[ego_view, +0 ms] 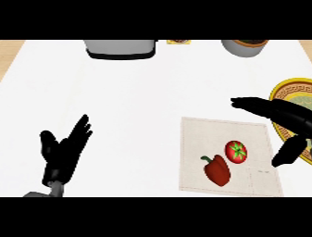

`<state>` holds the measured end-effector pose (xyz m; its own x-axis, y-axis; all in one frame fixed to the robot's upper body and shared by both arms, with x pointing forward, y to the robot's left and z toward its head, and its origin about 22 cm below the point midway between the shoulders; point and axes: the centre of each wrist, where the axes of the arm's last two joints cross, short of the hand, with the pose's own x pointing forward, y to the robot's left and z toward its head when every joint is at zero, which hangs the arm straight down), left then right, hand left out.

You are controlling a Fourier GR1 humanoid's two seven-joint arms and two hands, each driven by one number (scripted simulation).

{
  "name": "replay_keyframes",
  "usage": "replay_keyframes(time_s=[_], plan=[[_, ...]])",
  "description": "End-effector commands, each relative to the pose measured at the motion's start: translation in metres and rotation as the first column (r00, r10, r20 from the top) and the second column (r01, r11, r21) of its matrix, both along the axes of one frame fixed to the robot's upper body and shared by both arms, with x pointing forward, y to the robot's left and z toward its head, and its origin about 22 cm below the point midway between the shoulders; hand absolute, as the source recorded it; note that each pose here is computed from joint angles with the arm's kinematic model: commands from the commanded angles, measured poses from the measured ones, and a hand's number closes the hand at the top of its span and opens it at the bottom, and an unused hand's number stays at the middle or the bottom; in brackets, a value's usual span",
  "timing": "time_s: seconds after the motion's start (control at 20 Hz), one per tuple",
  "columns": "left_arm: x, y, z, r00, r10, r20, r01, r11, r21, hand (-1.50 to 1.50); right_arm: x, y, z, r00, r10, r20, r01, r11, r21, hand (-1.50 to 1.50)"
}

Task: Pick the tomato from the placemat and place it in the plate

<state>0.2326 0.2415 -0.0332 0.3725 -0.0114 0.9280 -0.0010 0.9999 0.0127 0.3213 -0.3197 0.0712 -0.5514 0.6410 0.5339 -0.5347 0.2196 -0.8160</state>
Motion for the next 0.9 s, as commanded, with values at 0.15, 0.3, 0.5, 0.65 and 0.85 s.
replay_keyframes(time_s=[0.15, 0.3, 0.5, 0.65, 0.85], plan=[[-0.004, 0.016, 0.002, 1.0, 0.006, 0.009, -0.006, 1.0, -0.01, 0.0, -0.016, 0.015, -0.005, 0.997, 0.023, -0.073, -0.027, 0.998, -0.054, -1.5], [0.002, -0.013, -0.006, 1.0, -0.01, 0.011, 0.01, 1.0, -0.004, 0.0, -0.026, 0.012, -0.025, 0.998, 0.016, -0.066, -0.019, 0.999, -0.031, -1.5], [-0.007, 0.003, -0.009, 1.0, -0.001, -0.016, 0.0, 1.0, -0.025, 0.0, -0.035, 0.022, -0.023, 1.0, -0.003, -0.016, 0.002, 0.998, -0.061, -1.5], [-0.002, -0.003, 0.003, 1.0, 0.001, -0.015, -0.001, 1.0, -0.004, 0.0, -0.035, 0.022, -0.024, 1.0, -0.012, 0.02, 0.014, 0.992, -0.123, -1.5], [-0.005, -0.002, -0.007, 1.0, -0.001, 0.007, 0.001, 1.0, -0.003, 0.0, -0.042, 0.036, -0.037, 0.998, -0.045, 0.034, 0.049, 0.99, -0.135, -1.5]])
